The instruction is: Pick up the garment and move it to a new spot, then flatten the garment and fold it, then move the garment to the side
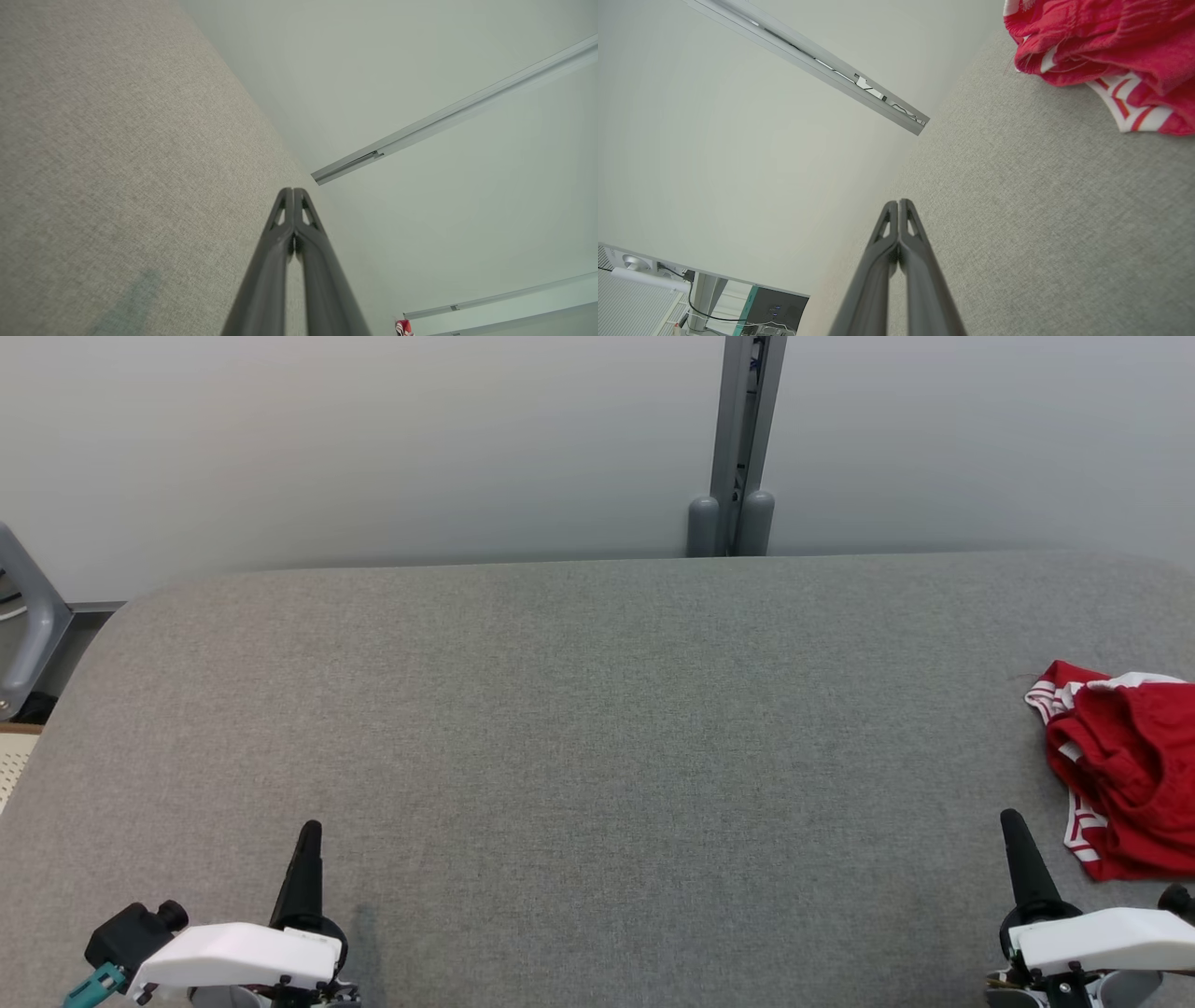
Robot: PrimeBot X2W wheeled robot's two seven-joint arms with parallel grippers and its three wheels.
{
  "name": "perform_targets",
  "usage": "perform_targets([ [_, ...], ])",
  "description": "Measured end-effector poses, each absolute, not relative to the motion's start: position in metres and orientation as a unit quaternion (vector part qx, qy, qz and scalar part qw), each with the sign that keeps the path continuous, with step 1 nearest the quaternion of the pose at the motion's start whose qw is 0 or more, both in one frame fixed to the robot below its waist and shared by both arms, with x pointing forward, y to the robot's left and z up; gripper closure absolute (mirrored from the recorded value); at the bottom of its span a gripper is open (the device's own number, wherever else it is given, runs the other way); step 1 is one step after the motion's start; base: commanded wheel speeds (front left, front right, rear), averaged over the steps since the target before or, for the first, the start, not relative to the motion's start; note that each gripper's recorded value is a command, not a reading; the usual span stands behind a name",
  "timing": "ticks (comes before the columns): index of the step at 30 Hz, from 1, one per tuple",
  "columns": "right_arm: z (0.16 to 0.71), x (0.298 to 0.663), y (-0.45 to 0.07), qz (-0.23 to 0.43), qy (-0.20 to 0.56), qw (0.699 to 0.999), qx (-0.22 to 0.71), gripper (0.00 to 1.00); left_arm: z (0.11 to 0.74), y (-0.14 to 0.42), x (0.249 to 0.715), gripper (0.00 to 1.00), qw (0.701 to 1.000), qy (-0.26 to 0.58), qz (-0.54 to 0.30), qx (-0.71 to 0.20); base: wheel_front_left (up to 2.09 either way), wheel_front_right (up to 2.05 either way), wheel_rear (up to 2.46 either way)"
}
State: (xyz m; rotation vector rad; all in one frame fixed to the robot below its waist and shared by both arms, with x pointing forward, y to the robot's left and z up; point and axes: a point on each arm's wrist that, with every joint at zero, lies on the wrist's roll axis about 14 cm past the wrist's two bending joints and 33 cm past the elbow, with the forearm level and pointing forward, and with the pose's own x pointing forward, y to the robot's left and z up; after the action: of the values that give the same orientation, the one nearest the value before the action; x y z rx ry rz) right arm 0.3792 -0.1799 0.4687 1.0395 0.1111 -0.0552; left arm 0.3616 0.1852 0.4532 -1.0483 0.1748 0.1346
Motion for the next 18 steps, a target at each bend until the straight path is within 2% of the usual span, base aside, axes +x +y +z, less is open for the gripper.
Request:
perform_targets([
  [18, 0.478, 0.382, -0.186, -0.027, 0.040, 0.817, 0.574, 1.00, 0.468, 0.190, 0.371, 1.00, 0.814, 0.060, 0.051, -0.576, 0.00, 0.00, 0.00],
])
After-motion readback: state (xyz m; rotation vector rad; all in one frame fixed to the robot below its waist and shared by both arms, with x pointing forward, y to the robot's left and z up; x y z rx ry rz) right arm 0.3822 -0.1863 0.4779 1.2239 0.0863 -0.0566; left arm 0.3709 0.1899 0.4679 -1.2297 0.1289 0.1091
